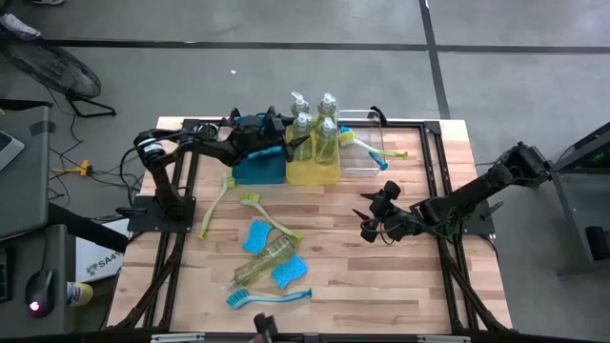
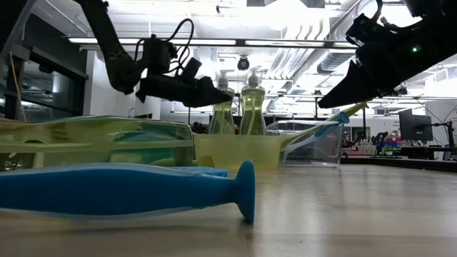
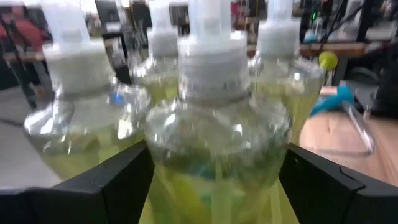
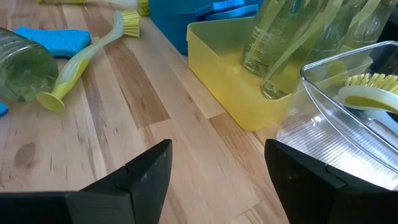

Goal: Pick & Place Kitchen Sink Supplies
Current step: Put the dishwashing liquid into the yellow bin

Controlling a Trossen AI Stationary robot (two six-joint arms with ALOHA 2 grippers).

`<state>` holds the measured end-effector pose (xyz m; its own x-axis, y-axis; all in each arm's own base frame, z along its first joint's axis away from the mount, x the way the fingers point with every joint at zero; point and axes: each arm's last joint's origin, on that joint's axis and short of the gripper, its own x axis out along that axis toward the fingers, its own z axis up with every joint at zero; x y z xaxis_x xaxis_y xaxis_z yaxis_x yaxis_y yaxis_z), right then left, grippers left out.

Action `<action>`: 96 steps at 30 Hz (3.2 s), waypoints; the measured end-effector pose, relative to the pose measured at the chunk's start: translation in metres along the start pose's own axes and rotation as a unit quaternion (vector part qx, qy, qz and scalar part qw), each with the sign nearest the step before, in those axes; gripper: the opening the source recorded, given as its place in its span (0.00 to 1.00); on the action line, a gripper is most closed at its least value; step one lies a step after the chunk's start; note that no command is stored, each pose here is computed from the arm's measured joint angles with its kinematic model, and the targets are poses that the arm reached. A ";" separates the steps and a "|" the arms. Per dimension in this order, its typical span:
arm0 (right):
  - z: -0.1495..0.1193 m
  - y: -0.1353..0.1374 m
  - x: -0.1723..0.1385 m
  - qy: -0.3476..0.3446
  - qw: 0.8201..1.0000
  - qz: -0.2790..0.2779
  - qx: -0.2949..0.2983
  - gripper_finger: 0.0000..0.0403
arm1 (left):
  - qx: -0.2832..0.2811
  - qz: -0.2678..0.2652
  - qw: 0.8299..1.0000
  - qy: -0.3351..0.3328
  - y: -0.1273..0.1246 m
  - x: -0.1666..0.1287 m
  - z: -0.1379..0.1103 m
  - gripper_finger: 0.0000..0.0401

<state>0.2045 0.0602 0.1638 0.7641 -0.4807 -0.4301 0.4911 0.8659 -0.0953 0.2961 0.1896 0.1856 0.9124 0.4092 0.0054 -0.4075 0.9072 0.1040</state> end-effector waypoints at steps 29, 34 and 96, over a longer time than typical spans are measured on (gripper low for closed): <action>-0.001 0.000 0.000 0.004 1.000 0.002 -0.001 0.62 | -0.006 -0.056 0.978 0.202 -0.019 -0.069 0.062 0.79; -0.001 0.000 0.000 0.004 1.000 0.002 -0.001 0.62 | -0.017 -0.095 0.967 0.237 -0.042 -0.092 0.075 0.79; 0.138 0.147 0.137 0.199 0.873 0.330 -0.299 0.62 | -0.131 0.006 0.935 0.328 -0.151 -0.235 0.077 0.79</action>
<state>0.4389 0.1021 0.2144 0.5331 0.1335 -0.8355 -0.3986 0.9107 -0.1088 0.1461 -0.0508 0.2455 0.7232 0.3126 -0.6158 -0.4913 0.8595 -0.1407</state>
